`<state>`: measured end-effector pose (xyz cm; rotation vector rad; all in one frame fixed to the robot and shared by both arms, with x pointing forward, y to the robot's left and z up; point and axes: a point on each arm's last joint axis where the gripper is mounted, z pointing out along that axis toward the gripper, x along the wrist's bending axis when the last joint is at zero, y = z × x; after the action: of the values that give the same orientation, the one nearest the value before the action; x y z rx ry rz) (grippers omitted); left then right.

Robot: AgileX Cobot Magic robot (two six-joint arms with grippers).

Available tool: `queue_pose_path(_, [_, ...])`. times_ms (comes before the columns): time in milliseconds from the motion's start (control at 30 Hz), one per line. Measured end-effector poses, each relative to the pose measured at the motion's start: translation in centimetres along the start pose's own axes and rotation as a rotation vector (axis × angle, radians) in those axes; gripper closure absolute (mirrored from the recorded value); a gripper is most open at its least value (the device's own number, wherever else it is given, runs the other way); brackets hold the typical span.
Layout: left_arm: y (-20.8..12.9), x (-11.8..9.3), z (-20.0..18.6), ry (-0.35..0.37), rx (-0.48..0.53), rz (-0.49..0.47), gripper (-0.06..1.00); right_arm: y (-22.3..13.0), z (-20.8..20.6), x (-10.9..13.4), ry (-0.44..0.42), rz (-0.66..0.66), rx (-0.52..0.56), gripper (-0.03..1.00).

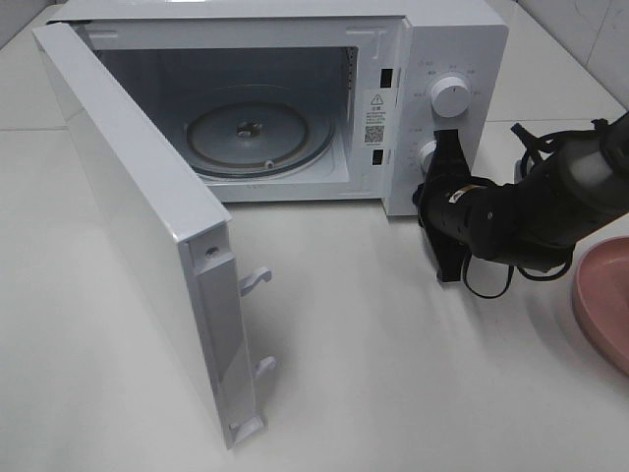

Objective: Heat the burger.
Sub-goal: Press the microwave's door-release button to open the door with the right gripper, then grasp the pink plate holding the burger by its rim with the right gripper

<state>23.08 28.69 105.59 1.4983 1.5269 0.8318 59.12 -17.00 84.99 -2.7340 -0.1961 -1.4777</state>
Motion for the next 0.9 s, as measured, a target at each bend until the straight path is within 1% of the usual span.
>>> queue_pose_path(100, [0.0, 0.0, 0.0, 0.0, 0.0, 0.0, -0.04, 0.1, -0.1, -0.1, 0.003, -0.007, 0.0, 0.97])
queue_pose_path(133, [0.0, 0.0, 0.0, 0.0, 0.0, 0.0, -0.04, 0.2, -0.2, -0.3, 0.02, -0.029, 0.002, 0.97])
queue_pose_path(167, [0.0, 0.0, 0.0, 0.0, 0.0, 0.0, -0.04, 0.4, -0.5, -0.3, 0.056, -0.046, -0.005, 0.97])
queue_pose_path(200, [0.0, 0.0, 0.0, 0.0, 0.0, 0.0, -0.04, 0.4, -0.5, -0.3, 0.056, -0.046, -0.005, 0.97])
queue_pose_path(267, [0.0, 0.0, 0.0, 0.0, 0.0, 0.0, -0.04, 0.6, -1.1, -0.5, 0.093, -0.072, -0.001, 0.97])
queue_pose_path(500, [0.0, 0.0, 0.0, 0.0, 0.0, 0.0, -0.04, 1.0, -2.6, -0.7, 0.119, -0.076, 0.01, 0.97])
queue_pose_path(567, [0.0, 0.0, 0.0, 0.0, 0.0, 0.0, -0.04, 1.5, -3.3, -0.3, 0.155, -0.063, 0.007, 0.97])
queue_pose_path(633, [0.0, 0.0, 0.0, 0.0, 0.0, 0.0, -0.04, 1.5, -3.5, -0.2, 0.169, -0.061, 0.01, 0.97])
queue_pose_path(700, [0.0, 0.0, 0.0, 0.0, 0.0, 0.0, -0.04, 1.6, -4.0, -0.3, 0.172, -0.058, 0.022, 0.97])
queue_pose_path(867, [0.0, 0.0, 0.0, 0.0, 0.0, 0.0, -0.04, 1.8, -5.5, -0.7, 0.147, -0.073, 0.046, 0.97])
queue_pose_path(900, [0.0, 0.0, 0.0, 0.0, 0.0, 0.0, -0.04, 1.9, -6.3, -0.7, 0.135, -0.085, 0.052, 0.97])
